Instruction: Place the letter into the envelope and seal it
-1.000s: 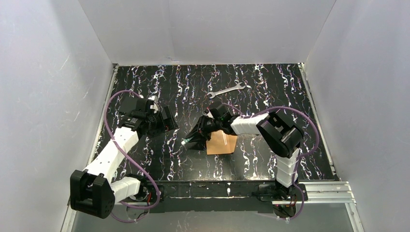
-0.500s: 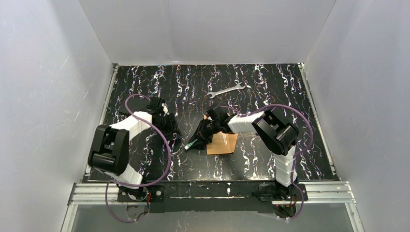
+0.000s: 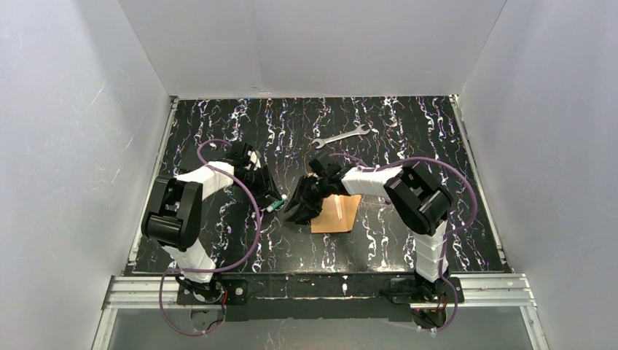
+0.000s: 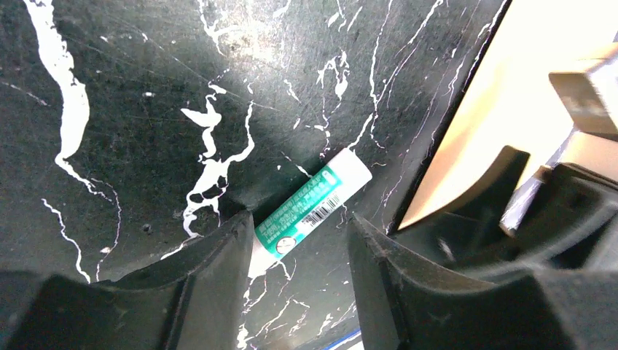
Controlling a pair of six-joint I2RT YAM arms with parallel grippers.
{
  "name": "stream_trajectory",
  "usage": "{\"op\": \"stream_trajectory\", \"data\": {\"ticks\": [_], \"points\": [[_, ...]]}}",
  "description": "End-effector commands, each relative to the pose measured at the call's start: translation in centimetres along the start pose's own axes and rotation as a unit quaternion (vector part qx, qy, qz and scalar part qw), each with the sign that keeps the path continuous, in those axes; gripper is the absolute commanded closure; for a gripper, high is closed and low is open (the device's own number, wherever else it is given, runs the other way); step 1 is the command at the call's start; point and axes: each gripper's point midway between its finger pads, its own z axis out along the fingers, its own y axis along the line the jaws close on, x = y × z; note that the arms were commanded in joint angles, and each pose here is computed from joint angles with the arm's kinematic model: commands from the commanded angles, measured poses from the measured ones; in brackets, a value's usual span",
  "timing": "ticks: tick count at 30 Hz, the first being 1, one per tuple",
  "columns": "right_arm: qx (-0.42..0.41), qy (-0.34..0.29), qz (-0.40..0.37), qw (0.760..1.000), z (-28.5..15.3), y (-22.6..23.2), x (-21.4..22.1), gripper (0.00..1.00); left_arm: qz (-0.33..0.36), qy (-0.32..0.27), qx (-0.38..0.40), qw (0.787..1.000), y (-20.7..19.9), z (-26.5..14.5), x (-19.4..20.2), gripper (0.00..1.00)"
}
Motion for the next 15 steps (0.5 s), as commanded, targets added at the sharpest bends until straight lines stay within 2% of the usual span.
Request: {"op": "stream_trajectory", "data": {"ticks": [1,6,9,12,15], "points": [[-0.022,-0.056,-0.091,0.994,-4.6,5.0,-0.2,0.43,0.015,0.011,0.009,1.000,-0.7,-0.1,-0.3,0.53],[-0.005,-0.124,-0.144,0.982,-8.9,5.1,-0.8,0.47,0.027,0.008,-0.002,1.000,-0.6,-0.4,-0.9,0.55],[0.092,-0.190,-0.156,0.965,-12.0,1.0,-2.6,0.46,0.032,0.004,-0.017,0.999,-0.5,-0.7,-1.3,0.52],[0.204,-0.272,-0.159,0.927,-16.9,-3.8,-5.1,0.42,0.043,-0.008,-0.022,0.999,-0.9,-1.5,-2.1,0.46],[0.274,-0.326,-0.137,0.895,-21.4,-8.3,-7.1,0.36,0.055,-0.021,-0.018,0.998,-1.8,-2.4,-3.0,0.38]]}}
